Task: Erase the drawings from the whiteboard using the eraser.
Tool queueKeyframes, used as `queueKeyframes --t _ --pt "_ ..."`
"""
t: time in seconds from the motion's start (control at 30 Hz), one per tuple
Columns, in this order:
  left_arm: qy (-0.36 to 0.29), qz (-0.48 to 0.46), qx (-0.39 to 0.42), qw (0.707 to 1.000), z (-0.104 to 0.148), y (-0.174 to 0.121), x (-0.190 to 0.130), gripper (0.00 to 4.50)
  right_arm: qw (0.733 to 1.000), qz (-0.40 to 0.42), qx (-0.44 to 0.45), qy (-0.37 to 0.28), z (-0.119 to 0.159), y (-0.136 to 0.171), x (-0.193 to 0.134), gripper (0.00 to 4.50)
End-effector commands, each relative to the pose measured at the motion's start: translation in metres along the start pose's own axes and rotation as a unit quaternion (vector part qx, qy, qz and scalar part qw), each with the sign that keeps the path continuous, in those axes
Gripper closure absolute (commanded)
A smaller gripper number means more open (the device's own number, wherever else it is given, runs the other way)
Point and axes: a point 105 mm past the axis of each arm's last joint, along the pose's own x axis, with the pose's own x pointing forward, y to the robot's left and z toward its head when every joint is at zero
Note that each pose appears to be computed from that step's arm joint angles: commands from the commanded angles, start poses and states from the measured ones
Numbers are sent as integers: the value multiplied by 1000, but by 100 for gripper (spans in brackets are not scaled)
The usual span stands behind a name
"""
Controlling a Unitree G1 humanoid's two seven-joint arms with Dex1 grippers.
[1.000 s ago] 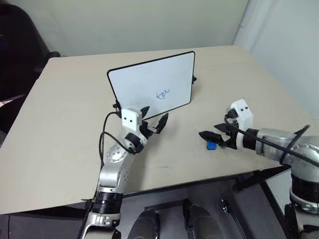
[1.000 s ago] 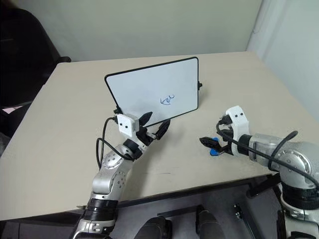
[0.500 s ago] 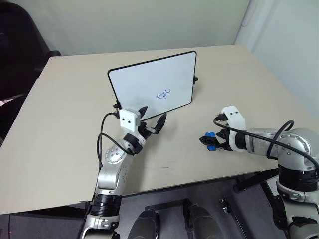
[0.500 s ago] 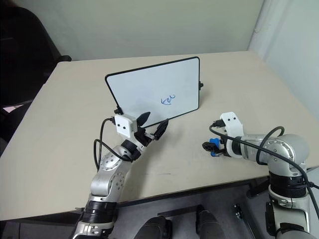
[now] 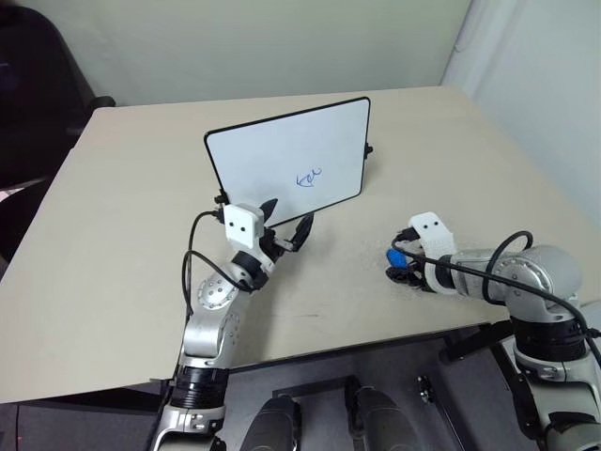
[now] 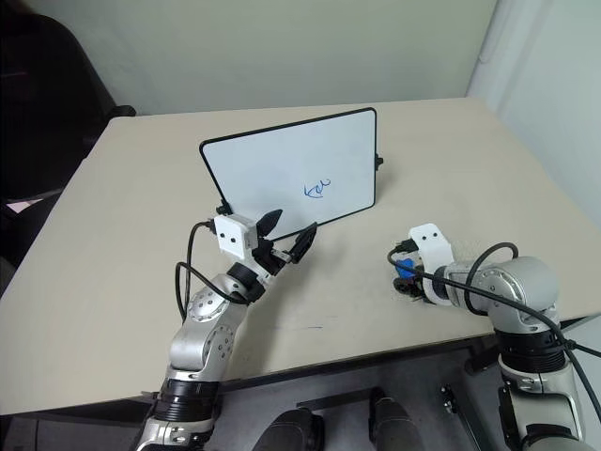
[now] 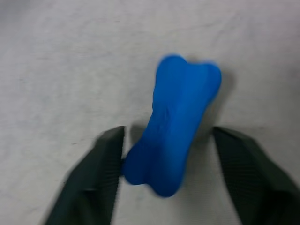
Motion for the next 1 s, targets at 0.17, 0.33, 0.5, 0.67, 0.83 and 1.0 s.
queueKeyframes --t 0.17,0.33,0.5,0.67,0.83,1.0 --pt "-26 -5 6 1000 15 -7 -1 0 1000 22 -5 13 -7 4 -1 357" --pt "-26 -1 7 1000 15 -5 -3 0 999 32 -17 4 -5 8 -5 417" --pt "-20 7 7 1000 14 0 -5 0 997 54 -32 -49 13 15 -15 417" --pt "-17 23 14 999 13 10 -7 0 984 76 -47 -152 47 21 -31 417" --pt "-13 37 23 999 14 21 -11 0 970 86 -69 -215 74 27 -32 417" --pt "-1 43 25 999 10 26 -13 0 961 96 -73 -249 103 34 -21 417"
